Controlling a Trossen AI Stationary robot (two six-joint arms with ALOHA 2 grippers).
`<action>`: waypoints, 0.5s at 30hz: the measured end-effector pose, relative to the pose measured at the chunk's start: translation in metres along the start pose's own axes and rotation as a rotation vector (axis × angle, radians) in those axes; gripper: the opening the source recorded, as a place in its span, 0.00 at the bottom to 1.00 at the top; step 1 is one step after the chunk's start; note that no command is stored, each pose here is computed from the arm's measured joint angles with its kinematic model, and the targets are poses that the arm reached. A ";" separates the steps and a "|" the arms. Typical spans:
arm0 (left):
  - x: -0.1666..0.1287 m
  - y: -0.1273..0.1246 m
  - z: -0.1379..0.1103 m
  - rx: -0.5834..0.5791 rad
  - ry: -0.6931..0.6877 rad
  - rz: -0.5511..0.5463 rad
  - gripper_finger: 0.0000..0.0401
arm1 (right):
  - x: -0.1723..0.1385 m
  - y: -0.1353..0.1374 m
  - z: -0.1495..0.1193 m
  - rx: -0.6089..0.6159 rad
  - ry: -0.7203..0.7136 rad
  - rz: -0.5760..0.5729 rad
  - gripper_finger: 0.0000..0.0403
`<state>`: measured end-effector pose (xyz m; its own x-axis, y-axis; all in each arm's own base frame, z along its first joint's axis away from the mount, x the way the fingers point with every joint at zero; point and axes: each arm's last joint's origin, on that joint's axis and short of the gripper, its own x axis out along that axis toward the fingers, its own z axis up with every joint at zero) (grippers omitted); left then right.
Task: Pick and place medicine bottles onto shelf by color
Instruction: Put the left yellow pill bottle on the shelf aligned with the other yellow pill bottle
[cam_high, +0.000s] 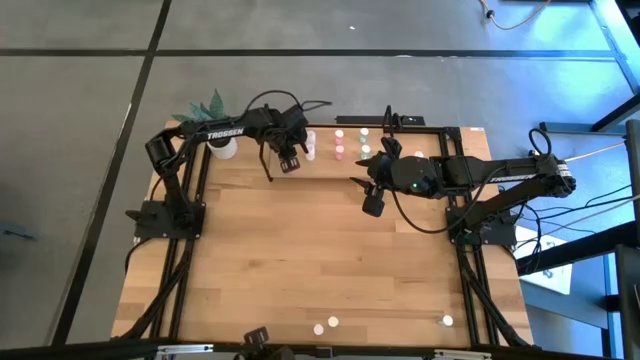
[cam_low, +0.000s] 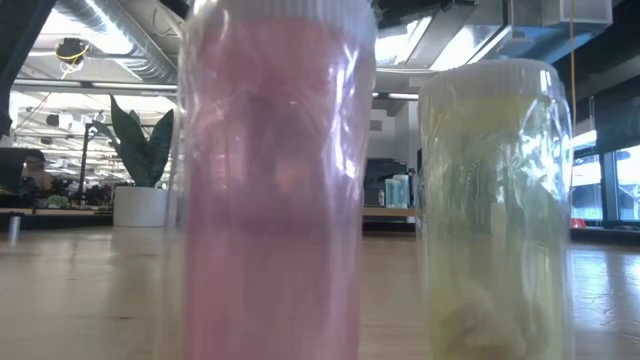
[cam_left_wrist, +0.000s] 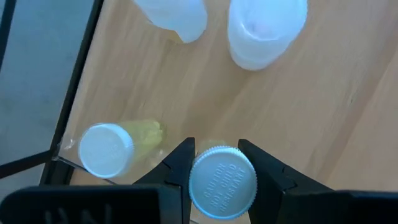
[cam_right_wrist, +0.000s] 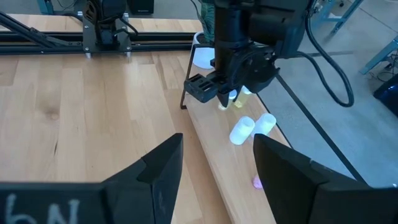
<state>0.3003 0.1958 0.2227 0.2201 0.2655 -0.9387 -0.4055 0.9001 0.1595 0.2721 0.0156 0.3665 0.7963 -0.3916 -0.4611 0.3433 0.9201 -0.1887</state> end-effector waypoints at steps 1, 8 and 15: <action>0.000 0.000 0.000 -0.001 -0.002 -0.003 0.23 | 0.000 0.000 0.000 0.000 0.000 0.000 0.49; 0.000 0.000 0.000 -0.012 -0.002 0.001 0.23 | 0.000 0.000 0.000 0.000 0.000 0.000 0.49; 0.000 0.001 0.000 -0.053 -0.002 0.009 0.24 | 0.000 0.000 0.000 0.000 0.000 0.000 0.49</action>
<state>0.3003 0.1964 0.2229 0.2177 0.2736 -0.9369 -0.4541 0.8781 0.1510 0.2721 0.0156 0.3665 0.7964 -0.3913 -0.4611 0.3432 0.9202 -0.1882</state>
